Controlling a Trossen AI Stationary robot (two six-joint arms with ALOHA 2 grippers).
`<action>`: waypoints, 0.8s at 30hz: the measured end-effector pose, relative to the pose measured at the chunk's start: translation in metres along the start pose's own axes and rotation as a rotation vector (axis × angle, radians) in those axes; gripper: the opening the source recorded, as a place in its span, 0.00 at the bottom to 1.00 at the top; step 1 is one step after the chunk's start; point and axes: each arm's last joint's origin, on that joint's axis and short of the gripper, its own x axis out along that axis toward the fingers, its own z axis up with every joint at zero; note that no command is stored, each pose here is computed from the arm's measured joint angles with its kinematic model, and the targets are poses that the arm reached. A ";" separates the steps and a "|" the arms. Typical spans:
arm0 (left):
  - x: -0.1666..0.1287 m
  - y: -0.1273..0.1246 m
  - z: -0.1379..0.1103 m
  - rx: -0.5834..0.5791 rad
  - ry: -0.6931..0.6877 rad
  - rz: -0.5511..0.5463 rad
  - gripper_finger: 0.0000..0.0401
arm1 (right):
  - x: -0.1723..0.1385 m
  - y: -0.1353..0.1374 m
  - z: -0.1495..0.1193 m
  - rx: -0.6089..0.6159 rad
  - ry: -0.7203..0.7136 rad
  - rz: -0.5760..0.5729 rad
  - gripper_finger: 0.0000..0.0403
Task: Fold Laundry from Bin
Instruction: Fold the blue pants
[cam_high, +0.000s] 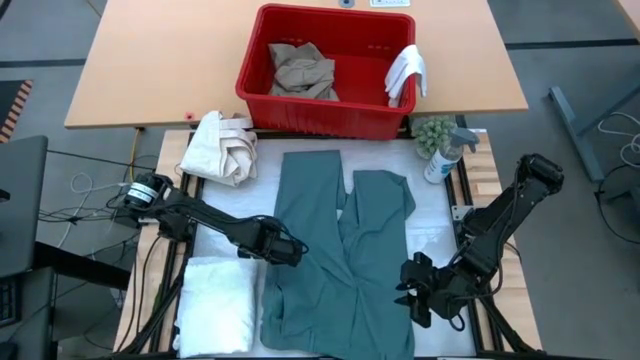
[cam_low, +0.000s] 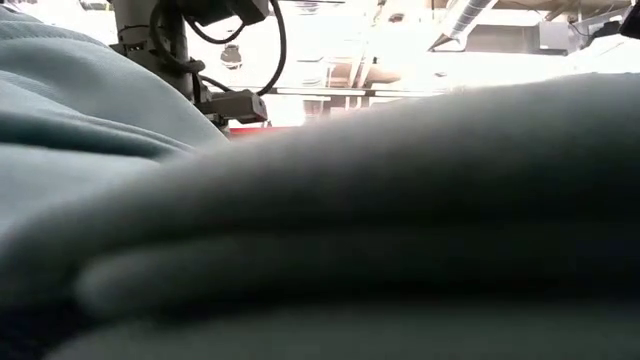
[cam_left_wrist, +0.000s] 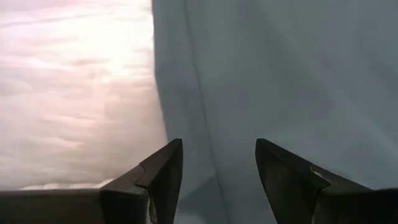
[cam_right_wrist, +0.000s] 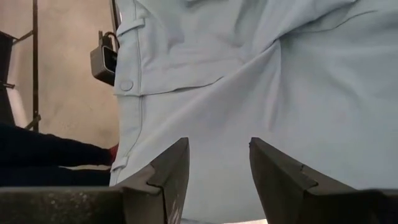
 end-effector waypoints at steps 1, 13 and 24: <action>0.002 0.000 0.000 0.001 -0.003 0.003 0.47 | 0.000 0.000 0.000 -0.002 0.000 -0.001 0.48; 0.018 -0.004 -0.005 -0.017 0.024 0.022 0.43 | -0.001 0.001 -0.001 -0.004 -0.002 0.009 0.48; 0.029 -0.011 -0.008 0.063 0.046 -0.018 0.04 | -0.001 0.001 -0.002 -0.006 0.001 0.006 0.48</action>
